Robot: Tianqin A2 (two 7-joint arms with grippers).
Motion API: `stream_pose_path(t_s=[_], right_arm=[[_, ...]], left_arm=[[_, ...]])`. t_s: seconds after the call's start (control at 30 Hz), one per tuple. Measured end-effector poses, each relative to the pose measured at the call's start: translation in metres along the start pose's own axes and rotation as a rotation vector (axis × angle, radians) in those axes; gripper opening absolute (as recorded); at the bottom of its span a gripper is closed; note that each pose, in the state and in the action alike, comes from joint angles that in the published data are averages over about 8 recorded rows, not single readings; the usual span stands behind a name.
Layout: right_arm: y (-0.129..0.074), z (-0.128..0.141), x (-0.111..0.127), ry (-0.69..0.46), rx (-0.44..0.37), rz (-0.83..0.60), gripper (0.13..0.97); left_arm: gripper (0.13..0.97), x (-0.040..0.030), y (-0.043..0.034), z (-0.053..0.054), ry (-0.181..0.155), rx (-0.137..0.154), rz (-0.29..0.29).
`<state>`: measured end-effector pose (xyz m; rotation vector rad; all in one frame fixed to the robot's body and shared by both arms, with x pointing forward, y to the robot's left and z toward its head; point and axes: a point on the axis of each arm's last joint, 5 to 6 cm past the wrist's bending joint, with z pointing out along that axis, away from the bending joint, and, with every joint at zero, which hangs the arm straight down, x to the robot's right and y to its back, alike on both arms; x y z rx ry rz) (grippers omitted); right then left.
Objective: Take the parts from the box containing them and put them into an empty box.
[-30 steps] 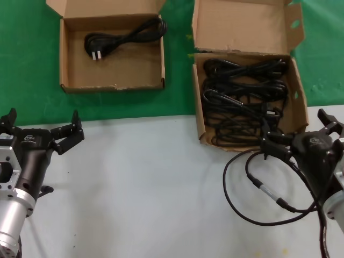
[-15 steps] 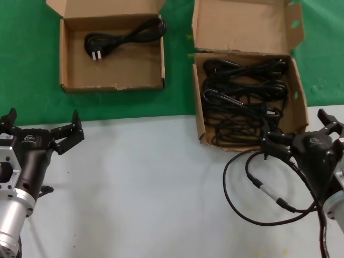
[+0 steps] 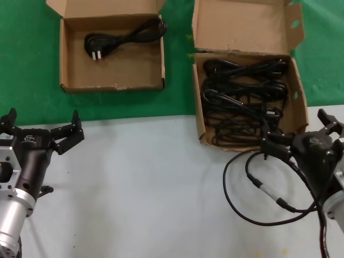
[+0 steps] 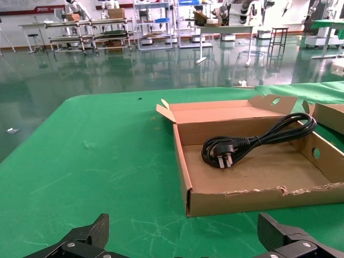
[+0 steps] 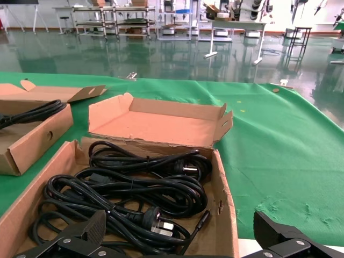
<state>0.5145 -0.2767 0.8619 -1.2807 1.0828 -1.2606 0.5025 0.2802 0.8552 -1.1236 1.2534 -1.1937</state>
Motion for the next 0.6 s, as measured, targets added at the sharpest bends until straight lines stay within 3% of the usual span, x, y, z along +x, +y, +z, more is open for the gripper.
stream_pose_path(t_s=[0.6], right_arm=[[0.0, 0.0, 0.0, 0.0, 0.0, 0.0, 0.966]], left_arm=[[0.966, 0.0, 0.0, 0.0, 0.0, 0.0, 0.0]])
